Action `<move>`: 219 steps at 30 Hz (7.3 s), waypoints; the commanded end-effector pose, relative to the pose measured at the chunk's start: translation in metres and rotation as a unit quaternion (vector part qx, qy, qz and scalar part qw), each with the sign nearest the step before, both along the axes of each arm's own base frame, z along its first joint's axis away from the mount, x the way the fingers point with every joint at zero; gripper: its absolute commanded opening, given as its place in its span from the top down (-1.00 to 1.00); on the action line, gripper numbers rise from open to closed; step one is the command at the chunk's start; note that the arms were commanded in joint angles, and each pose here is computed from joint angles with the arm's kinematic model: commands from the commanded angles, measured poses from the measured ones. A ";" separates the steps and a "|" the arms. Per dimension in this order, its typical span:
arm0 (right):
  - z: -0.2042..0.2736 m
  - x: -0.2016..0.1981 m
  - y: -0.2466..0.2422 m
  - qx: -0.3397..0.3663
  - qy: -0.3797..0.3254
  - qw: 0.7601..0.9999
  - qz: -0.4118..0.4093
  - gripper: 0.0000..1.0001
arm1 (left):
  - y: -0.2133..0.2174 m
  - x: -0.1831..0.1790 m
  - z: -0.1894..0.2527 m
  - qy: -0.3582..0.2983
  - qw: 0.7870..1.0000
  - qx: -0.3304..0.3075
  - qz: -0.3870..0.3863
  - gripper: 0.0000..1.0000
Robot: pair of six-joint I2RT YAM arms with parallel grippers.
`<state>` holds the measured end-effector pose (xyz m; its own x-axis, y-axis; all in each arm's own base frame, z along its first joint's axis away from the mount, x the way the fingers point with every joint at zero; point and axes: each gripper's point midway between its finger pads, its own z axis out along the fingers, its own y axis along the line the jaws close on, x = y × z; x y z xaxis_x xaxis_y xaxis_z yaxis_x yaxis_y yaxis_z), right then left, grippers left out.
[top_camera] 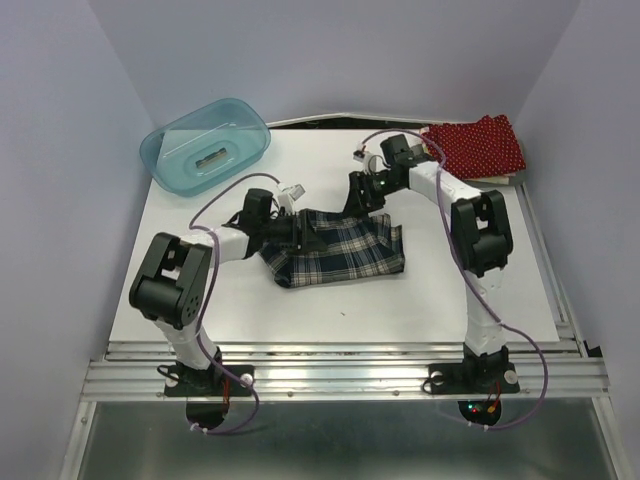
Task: Fold and stack the skirts
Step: Fold the skirt, then neatly place the folded skirt to the corner
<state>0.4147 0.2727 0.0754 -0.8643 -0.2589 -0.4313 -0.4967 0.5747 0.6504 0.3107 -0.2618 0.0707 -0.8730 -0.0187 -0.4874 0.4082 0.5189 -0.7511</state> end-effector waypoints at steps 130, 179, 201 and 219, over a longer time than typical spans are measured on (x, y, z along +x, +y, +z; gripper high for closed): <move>0.186 0.185 -0.228 -0.164 -0.436 0.855 -0.229 0.99 | -0.010 -0.035 0.108 -0.402 0.869 0.265 -0.115 -0.97; 0.264 0.192 -0.377 -0.148 -0.478 0.798 -0.337 0.99 | -0.012 -0.027 0.097 -0.397 0.865 0.280 -0.122 -0.97; 0.079 0.210 -0.481 -0.190 -0.326 0.826 -0.418 0.98 | -0.006 -0.025 0.084 -0.374 0.866 0.304 -0.131 -0.97; 0.138 0.202 -0.504 -0.220 -0.385 0.768 -0.462 -0.51 | -0.010 -0.022 0.085 -0.374 0.867 0.300 -0.134 -0.97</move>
<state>0.6219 -0.2189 0.1394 -0.4442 0.0841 -0.8920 0.0763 0.9955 0.0558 0.2796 -0.2634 0.1337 -0.2786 0.6164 -0.7365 0.8323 0.5376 0.1351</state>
